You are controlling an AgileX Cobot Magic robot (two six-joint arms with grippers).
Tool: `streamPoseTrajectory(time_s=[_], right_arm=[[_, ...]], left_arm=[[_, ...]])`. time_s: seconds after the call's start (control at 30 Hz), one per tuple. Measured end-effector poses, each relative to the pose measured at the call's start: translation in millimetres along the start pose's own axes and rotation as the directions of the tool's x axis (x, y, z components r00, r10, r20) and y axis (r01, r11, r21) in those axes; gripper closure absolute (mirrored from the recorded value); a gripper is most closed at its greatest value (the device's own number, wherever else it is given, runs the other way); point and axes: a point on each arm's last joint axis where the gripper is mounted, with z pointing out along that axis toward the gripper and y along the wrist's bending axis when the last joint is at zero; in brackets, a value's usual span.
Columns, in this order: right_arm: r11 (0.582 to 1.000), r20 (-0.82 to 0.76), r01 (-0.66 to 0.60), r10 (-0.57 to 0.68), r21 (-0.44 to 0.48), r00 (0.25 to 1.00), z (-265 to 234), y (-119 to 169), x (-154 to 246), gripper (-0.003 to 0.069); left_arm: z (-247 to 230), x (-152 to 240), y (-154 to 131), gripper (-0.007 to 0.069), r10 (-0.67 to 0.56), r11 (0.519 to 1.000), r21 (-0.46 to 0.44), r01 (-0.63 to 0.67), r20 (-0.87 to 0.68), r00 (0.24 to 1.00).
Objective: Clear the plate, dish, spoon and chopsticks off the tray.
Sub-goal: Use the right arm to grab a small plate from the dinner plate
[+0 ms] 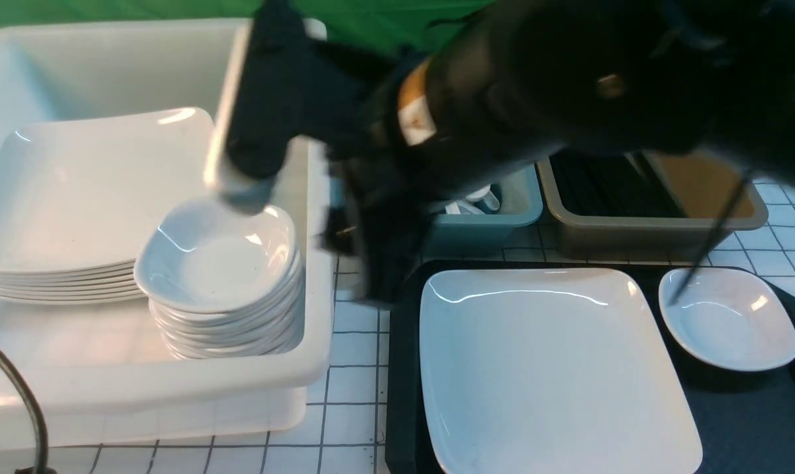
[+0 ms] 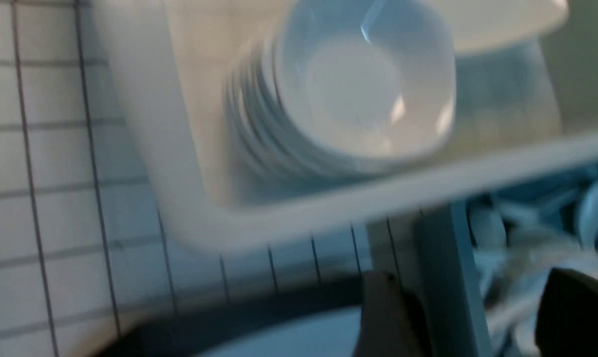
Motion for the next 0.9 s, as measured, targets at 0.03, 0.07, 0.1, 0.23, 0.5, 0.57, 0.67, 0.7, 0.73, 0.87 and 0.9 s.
streamPoseTrajectory(time_s=[0.03, 0.07, 0.1, 0.23, 0.5, 0.57, 0.67, 0.7, 0.73, 0.87, 0.9], right_arm=[[1.0, -0.028, -0.021, 0.022, 0.011, 0.999, -4, -1, 3, 0.0294], [0.996, -0.12, -0.046, 0.056, 0.081, 0.991, -25, -8, 18, 0.0393], [0.987, -0.151, -0.082, 0.102, 0.138, 0.983, -35, -14, 26, 0.0463], [0.936, -0.176, -0.225, 0.278, 0.27, 0.944, -63, -37, 64, 0.0631], [0.831, -0.48, -0.456, 0.556, 0.318, 0.679, -26, -46, 206, 0.0629], [0.819, -0.534, -0.481, 0.57, 0.312, 0.625, -4, -39, 238, 0.0576], [0.815, -0.568, -0.5, 0.569, 0.293, 0.595, 22, -30, 264, 0.0465], [0.816, -0.574, -0.503, 0.566, 0.286, 0.591, 29, -28, 269, 0.0408], [0.819, -0.585, -0.504, 0.558, 0.275, 0.588, 37, -26, 273, 0.0353], [0.868, -0.618, -0.456, 0.469, 0.194, 0.631, 70, -25, 284, 0.0214], [0.884, -0.627, -0.436, 0.438, 0.169, 0.644, 76, -25, 286, 0.0211]], left_arm=[[0, 0, 0, 0.0428, 0.0, 1.0, 0.0, 0.0, 0.0, 1.0], [0, 0, 0, 0.0426, 0.0, 1.0, 0.0, 0.0, 0.0, 1.0], [0, 0, 0, 0.0426, 0.0, 1.0, 0.0, 0.0, 0.001, 1.0], [0, 0, 0, 0.0424, -0.001, 1.0, 0.001, 0.001, 0.003, 1.0], [0, -1, 0, 0.0418, -0.002, 1.0, 0.004, 0.002, 0.008, 1.0], [0, -1, 0, 0.0417, -0.003, 1.0, 0.005, 0.003, 0.008, 1.0], [0, -1, 0, 0.0412, -0.003, 1.0, 0.005, 0.003, 0.008, 1.0], [0, -1, 0, 0.041, -0.003, 1.0, 0.005, 0.003, 0.01, 1.0], [0, -1, -1, 0.0407, -0.003, 1.0, 0.006, 0.003, 0.012, 1.0], [0, -3, -1, 0.0405, -0.004, 1.0, 0.007, 0.004, 0.03, 1.0], [0, -3, -1, 0.0405, -0.004, 1.0, 0.007, 0.004, 0.035, 0.999]])
